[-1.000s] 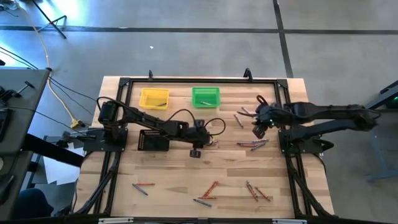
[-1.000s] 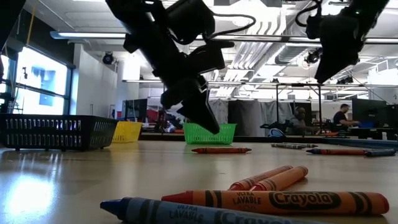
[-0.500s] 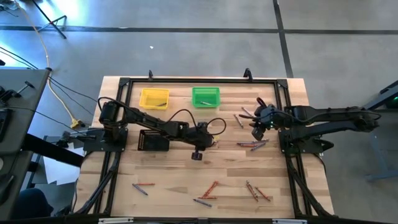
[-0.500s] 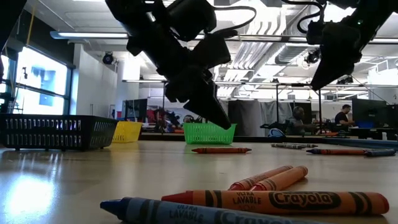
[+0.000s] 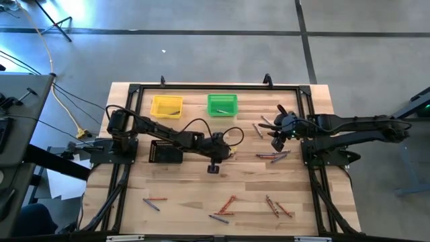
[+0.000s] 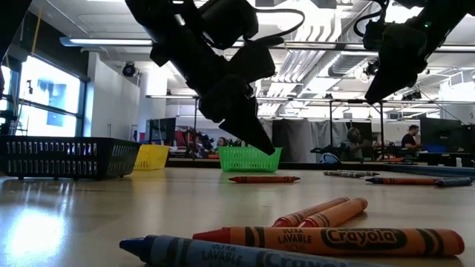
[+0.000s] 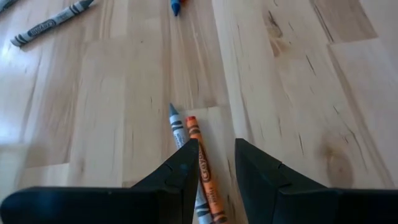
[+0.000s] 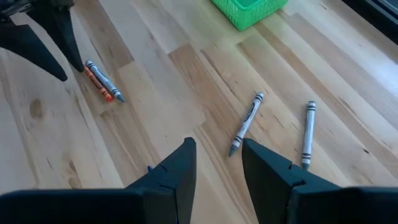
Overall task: Sort crayons
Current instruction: Put the orange crayon into the black bin
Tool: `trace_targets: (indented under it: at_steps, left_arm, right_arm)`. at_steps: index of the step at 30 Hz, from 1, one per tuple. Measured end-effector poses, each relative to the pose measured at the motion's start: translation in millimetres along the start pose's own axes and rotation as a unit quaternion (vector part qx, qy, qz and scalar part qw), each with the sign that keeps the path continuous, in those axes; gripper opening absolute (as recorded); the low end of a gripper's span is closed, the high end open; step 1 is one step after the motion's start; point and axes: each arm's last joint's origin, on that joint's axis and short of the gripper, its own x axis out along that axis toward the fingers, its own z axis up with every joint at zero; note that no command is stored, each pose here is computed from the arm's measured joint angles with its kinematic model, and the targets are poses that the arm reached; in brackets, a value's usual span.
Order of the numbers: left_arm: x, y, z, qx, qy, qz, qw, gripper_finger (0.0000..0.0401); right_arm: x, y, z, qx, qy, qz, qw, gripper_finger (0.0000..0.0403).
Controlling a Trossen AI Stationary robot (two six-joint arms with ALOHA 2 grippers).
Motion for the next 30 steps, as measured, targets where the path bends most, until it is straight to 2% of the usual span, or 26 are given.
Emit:
trace_targets:
  at_steps: [5, 11, 15, 25, 30]
  left_arm:
    - [0, 0, -2, 0.001, 0.009, -0.003, 1.0, 0.009]
    - [23, -2, -20, 0.003, 0.047, -0.009, 0.999, 0.009]
    - [31, -2, -23, 0.009, 0.042, -0.006, 0.999, 0.009]
    - [33, 4, -26, 0.002, 0.052, -0.017, 0.998, 0.0089]
    - [32, 9, -31, -0.023, 0.075, -0.043, 0.996, 0.0066]
  right_arm:
    - [0, 0, 0, 0.002, 0.0, 0.0, 1.0, 0.0123]
    - [0, 0, 0, 0.005, 0.0, 0.0, 1.0, 0.0123]
    - [0, 0, 0, 0.013, 0.0, 0.0, 1.0, 0.0123]
    - [0, 0, 0, 0.011, 0.0, 0.0, 1.0, 0.0123]
    - [0, 0, 0, 0.011, -0.001, 0.0, 1.0, 0.0123]
